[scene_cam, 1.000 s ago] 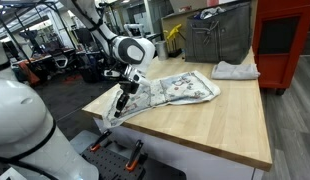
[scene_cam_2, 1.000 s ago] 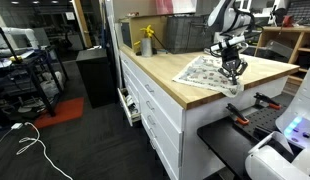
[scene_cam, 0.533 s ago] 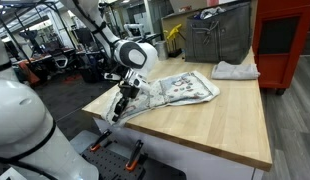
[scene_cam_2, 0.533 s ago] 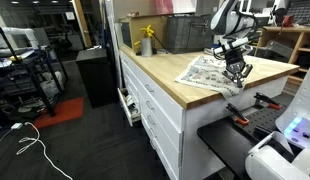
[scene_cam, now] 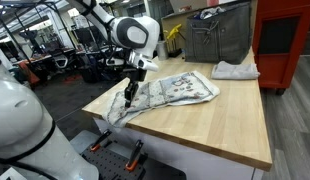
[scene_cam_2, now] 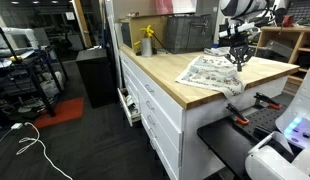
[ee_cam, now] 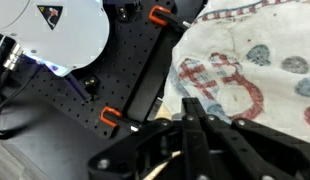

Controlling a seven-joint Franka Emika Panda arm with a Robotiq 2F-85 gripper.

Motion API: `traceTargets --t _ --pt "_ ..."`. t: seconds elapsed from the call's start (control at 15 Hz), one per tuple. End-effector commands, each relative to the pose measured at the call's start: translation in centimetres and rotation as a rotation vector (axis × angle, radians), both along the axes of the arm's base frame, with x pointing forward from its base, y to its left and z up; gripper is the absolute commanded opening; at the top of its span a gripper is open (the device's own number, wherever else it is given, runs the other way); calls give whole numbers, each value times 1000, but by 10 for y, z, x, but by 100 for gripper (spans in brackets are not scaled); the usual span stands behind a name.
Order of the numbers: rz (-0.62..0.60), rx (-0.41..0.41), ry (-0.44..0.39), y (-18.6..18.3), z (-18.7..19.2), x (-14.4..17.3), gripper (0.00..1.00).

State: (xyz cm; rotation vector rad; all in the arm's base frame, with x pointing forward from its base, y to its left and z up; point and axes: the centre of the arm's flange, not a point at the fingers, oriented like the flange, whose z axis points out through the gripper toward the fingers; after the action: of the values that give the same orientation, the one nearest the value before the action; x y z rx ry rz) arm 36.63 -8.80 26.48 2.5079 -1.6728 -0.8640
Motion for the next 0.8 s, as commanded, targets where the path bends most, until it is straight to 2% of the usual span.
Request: traceTargets --t 0.0,0.33,0.53,0.73 --pt "-9 -42 -129 3 51 8 0" --pt "76 -99 -311 37 86 53 0" --pt "132 -144 -405 68 90 84 0" --pt "160 -186 -464 94 84 106 0"
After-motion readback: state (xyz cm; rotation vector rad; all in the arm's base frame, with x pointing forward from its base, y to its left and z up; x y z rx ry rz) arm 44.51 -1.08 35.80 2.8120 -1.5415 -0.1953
